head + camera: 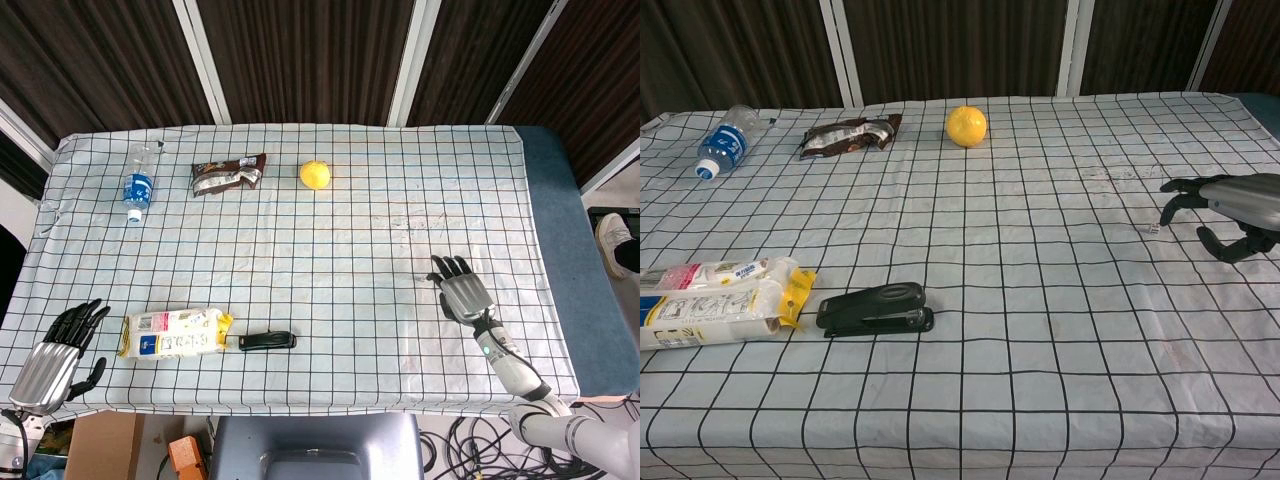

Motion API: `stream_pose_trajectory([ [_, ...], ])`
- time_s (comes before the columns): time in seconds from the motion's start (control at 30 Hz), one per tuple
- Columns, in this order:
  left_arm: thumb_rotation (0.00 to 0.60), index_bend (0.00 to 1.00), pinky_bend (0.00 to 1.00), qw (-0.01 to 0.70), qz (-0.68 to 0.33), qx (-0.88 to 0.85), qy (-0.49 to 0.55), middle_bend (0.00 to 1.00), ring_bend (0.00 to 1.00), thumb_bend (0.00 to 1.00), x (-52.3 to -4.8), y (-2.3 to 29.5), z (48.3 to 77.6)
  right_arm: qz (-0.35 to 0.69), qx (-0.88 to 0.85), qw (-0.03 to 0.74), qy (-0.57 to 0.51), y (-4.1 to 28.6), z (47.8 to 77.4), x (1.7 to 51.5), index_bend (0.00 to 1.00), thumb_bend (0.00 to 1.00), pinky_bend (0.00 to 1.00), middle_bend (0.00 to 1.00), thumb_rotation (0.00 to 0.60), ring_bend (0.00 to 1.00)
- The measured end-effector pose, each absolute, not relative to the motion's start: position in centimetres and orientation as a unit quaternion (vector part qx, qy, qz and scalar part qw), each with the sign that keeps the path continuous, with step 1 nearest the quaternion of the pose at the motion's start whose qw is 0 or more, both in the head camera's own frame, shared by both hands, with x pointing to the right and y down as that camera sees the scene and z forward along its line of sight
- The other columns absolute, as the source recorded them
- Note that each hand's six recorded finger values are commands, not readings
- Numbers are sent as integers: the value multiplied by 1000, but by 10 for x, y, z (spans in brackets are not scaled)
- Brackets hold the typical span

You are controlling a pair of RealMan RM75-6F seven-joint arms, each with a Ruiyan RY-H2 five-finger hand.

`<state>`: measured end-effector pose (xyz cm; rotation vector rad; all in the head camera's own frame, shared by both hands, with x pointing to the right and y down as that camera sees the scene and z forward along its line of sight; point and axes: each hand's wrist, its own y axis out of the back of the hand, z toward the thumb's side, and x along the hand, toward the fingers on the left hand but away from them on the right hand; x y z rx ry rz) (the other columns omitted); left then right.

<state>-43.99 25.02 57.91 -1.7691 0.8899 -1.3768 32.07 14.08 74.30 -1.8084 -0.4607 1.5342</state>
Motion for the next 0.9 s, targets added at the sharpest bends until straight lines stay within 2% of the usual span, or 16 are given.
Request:
stream_pose_trajectory([
  [0.67,600,0,101,356,-534,-683,349,0,0,460,-443,249,577,590,-705,353,-173,142,749,313,244,711,0,0,600,0],
  [0.9,600,0,101,357,-533,-683,350,0,0,460,-443,250,576,588,-704,364,-163,154,746,316,248,712,0,0,600,0],
])
